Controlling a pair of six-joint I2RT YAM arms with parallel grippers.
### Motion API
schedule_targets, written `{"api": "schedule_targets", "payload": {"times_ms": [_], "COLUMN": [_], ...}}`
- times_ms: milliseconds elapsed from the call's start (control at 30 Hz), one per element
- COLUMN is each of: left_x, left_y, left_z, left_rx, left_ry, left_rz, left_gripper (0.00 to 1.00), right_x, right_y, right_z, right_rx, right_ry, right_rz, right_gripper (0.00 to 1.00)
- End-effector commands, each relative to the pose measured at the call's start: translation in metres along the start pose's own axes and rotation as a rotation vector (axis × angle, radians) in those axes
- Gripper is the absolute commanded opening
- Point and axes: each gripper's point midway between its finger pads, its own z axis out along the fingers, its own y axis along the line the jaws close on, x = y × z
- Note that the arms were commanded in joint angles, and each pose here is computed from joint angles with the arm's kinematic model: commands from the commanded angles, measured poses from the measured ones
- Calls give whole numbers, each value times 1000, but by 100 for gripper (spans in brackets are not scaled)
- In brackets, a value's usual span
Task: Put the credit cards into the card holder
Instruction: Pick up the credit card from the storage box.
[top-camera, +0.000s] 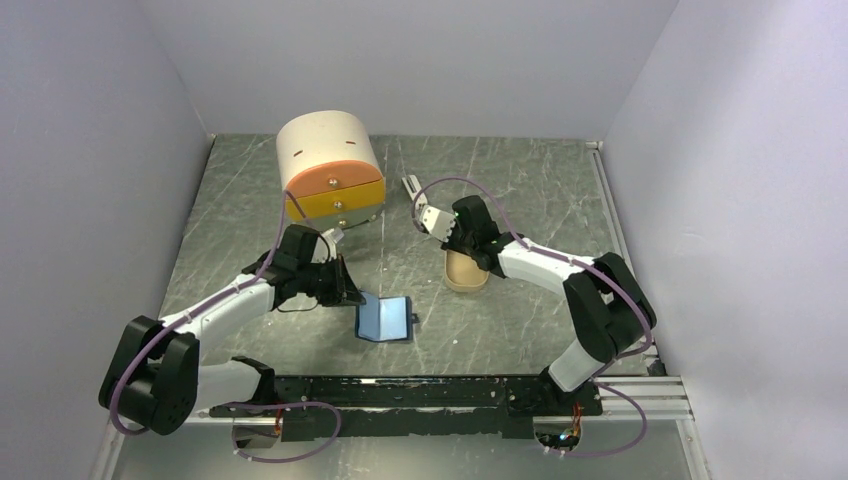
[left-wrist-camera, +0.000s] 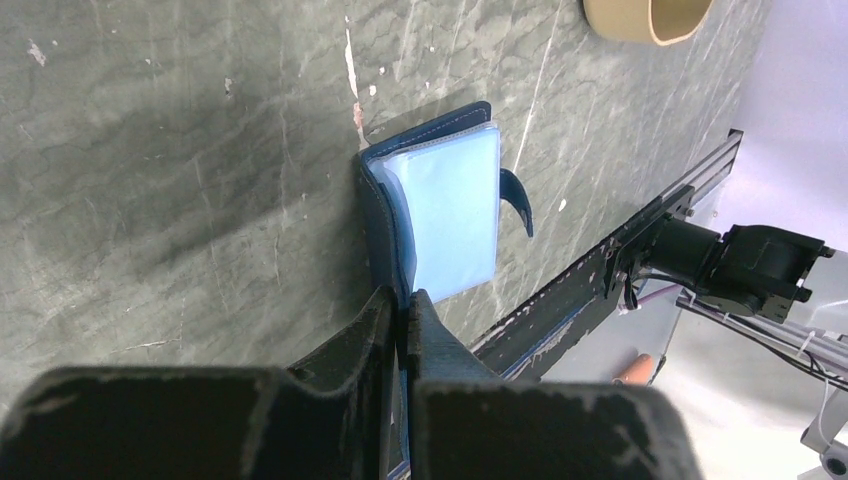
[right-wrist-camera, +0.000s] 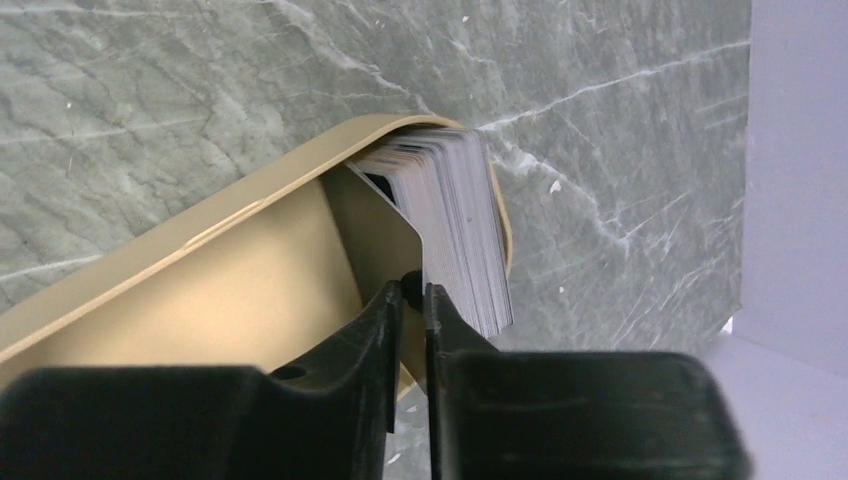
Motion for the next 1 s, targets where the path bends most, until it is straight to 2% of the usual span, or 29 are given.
{"api": "schedule_targets", "payload": {"times_ms": [0, 100, 300, 467, 633, 767, 967], "left_x": [1, 1, 2, -1, -6, -8, -10], "left_y": [-3, -3, -2, -4, -17, -28, -9], "left_z": [-1, 0, 0, 1, 1, 2, 7], "left_rx": [9, 10, 10, 16, 89, 169, 58], "left_ry": [-7, -5, -6, -15, -55, -87, -94], "left_rz": [-1, -4, -6, -15, -35, -76, -87], "left_gripper": [9, 9, 9, 9, 9, 10, 24], "right_x": [-13, -14, -17, -27, -59, -84, -115], "right_y": [-22, -23, -27, -23, -32, -45, -28], "right_z": [-10, -14, -24, -36, -63, -87, -109], "right_rx": [46, 48, 36, -41, -58, -37, -187], "right_ry": [-29, -33, -24, -33, -141, -244, -323], "right_rz": [15, 17, 37, 94, 283, 497, 847], "right_gripper": [9, 0, 0, 0, 0, 0, 0]}}
